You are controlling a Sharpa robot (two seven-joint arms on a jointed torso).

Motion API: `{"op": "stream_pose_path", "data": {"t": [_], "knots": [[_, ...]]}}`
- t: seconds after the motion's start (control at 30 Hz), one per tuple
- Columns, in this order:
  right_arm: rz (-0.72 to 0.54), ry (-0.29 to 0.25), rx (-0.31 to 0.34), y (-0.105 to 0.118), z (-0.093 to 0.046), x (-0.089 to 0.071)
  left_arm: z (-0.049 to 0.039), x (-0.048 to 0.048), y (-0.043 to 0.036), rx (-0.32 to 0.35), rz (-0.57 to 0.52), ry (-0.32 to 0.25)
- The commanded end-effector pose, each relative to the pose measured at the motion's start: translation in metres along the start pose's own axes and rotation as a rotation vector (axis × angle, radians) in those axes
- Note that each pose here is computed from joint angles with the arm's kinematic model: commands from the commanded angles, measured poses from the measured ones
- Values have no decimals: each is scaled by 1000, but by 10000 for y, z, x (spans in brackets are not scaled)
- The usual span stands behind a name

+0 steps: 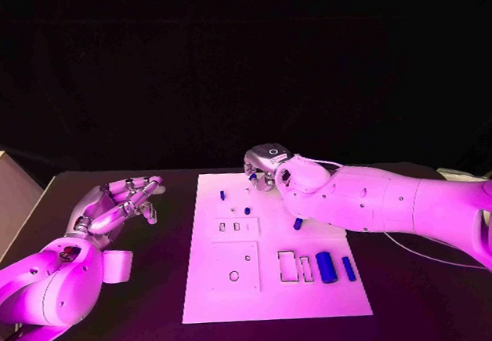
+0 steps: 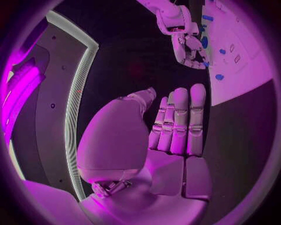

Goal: Assemble the parts on the task board

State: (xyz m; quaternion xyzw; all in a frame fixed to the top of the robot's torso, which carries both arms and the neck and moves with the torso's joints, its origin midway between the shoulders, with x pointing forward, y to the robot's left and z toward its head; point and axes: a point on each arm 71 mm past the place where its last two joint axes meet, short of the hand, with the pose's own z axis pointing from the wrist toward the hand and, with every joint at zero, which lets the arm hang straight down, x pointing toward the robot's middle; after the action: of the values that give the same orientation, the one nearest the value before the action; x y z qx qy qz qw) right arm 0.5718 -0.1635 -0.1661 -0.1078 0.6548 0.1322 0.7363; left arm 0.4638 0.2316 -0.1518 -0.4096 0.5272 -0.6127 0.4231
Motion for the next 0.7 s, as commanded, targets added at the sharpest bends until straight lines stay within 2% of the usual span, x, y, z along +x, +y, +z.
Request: {"op": "stream_pose_path", "data": {"t": [0.03,0.7], "knots": [[-7,23,-13,17,-2,37,2,32,-11,7,-6,23],[-1,15,-16,49,39,71,6,38,-12,6,-7,25]]}}
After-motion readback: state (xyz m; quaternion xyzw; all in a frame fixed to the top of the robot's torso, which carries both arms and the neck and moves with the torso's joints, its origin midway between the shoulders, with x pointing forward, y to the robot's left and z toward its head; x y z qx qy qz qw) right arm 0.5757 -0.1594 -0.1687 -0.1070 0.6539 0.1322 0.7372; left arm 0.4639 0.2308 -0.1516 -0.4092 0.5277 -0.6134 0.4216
